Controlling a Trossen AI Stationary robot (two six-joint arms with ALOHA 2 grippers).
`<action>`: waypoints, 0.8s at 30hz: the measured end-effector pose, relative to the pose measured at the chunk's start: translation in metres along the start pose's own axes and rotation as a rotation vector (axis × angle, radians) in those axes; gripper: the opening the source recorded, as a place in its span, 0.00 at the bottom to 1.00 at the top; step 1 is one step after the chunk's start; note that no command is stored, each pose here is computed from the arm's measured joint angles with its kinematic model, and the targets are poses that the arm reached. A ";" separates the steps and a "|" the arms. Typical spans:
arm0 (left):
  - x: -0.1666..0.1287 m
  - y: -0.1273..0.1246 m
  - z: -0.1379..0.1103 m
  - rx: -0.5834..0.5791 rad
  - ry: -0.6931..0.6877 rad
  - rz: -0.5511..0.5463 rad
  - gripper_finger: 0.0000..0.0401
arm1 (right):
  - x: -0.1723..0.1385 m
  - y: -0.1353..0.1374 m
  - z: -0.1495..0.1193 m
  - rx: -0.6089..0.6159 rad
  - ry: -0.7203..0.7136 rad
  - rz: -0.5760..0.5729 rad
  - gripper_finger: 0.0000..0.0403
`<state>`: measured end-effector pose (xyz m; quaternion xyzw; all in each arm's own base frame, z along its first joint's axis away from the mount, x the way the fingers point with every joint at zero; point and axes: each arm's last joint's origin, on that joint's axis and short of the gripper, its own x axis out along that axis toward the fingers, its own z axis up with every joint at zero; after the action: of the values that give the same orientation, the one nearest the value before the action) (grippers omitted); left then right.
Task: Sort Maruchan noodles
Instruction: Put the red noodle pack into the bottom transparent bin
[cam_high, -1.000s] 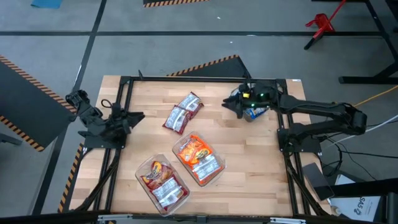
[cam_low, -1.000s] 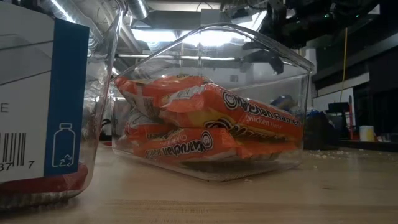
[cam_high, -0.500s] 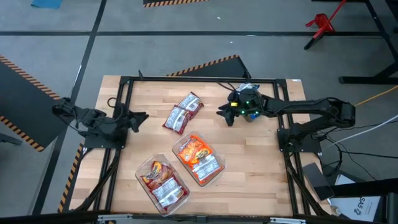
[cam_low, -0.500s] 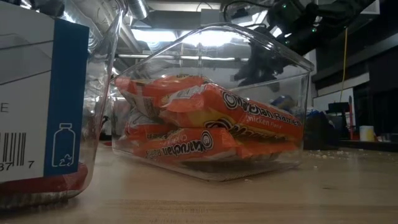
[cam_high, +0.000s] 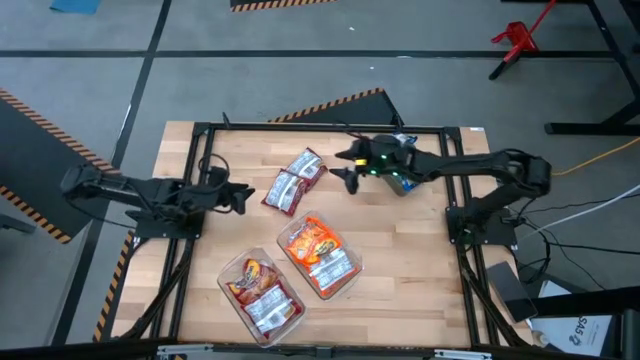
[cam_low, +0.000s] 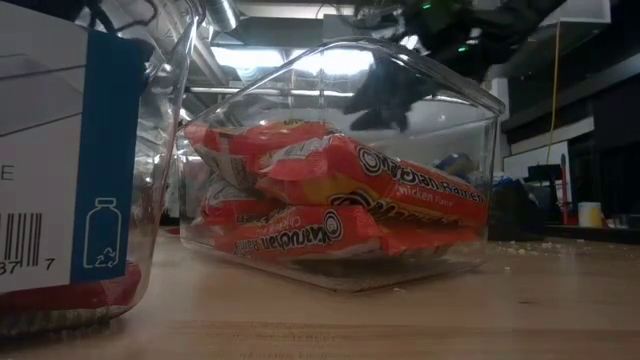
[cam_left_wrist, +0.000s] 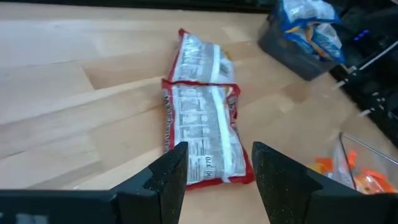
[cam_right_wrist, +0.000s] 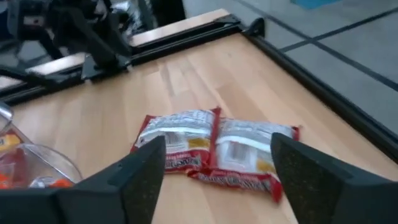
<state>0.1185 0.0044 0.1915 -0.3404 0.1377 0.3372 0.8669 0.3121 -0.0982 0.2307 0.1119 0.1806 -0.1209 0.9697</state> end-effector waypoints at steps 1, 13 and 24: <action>0.001 0.000 0.000 -0.005 0.006 0.001 0.43 | 0.009 0.001 0.003 -0.012 0.007 0.020 0.70; 0.002 0.003 0.002 -0.005 0.027 0.012 0.43 | 0.112 0.035 -0.006 -0.226 0.208 -0.016 0.72; 0.002 0.005 0.000 0.009 0.053 0.018 0.43 | 0.143 0.029 -0.039 -0.081 0.322 -0.180 0.72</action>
<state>0.1170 0.0079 0.1880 -0.3442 0.1653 0.3354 0.8612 0.4373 -0.0884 0.1466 0.0741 0.3474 -0.1805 0.9172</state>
